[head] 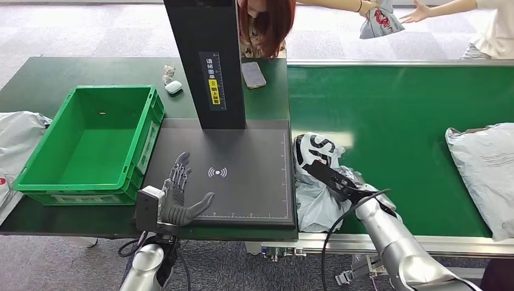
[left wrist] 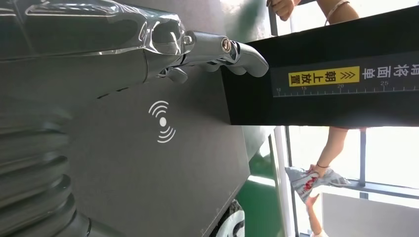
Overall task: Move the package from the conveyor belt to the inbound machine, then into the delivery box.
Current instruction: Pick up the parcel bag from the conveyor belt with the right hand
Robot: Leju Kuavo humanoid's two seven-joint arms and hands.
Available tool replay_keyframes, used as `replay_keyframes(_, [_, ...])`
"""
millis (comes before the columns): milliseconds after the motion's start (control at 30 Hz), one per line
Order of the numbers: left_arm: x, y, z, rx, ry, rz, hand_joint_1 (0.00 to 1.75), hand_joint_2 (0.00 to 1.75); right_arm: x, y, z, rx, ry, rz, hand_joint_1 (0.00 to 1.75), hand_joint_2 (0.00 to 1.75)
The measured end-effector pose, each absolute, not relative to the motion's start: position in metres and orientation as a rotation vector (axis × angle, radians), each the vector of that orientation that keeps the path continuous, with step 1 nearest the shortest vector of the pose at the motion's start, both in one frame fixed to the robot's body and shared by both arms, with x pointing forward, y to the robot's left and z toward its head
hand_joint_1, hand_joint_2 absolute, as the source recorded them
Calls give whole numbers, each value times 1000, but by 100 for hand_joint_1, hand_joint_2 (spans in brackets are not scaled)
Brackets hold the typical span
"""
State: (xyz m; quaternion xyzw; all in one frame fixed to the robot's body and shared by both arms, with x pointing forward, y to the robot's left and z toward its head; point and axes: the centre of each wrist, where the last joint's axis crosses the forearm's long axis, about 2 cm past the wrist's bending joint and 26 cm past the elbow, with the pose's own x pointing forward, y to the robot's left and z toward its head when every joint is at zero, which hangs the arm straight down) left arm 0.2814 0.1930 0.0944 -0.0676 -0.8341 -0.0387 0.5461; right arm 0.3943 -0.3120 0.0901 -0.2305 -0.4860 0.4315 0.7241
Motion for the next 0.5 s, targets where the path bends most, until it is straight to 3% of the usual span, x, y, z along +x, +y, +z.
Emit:
replay_keyframes(167, [278,195,94,-146,-1979,-87,0,175,395,-309,96,-556,-1205,840,175,175])
replay_keyframes(500, [272,197,95,-128,-1986,-75,0,175,389,-313,129,-650,-1821,263,175,175])
